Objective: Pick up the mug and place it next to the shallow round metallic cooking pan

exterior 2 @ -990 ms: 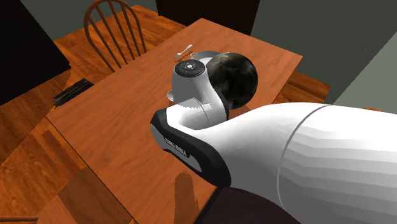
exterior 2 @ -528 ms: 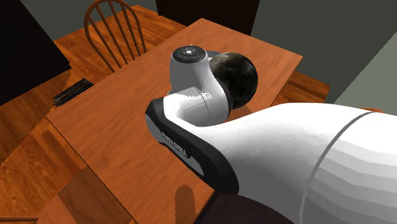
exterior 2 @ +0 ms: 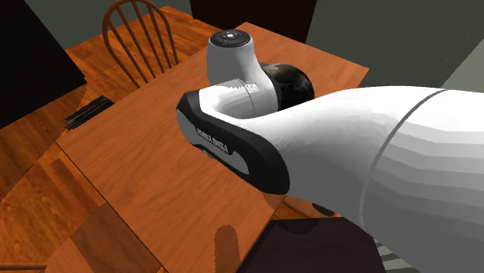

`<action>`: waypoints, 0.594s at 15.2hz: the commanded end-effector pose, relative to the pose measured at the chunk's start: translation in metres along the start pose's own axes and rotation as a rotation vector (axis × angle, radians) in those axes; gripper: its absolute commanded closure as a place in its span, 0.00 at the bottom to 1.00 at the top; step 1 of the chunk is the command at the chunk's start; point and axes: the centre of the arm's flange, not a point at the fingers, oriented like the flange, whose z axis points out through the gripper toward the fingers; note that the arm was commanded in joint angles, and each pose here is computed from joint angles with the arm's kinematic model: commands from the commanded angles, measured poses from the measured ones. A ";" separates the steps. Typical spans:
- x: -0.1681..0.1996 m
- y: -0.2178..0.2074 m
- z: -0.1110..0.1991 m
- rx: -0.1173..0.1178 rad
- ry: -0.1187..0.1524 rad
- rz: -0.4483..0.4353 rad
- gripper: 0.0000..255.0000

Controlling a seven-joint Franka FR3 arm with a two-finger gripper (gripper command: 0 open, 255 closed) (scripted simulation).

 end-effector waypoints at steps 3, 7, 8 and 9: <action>0.053 -0.001 0.004 0.000 0.000 0.000 1.00; 0.106 -0.001 0.008 0.000 0.000 0.000 1.00; 0.119 -0.001 0.009 0.000 0.000 0.000 1.00; 0.132 -0.001 0.009 0.000 0.000 0.000 1.00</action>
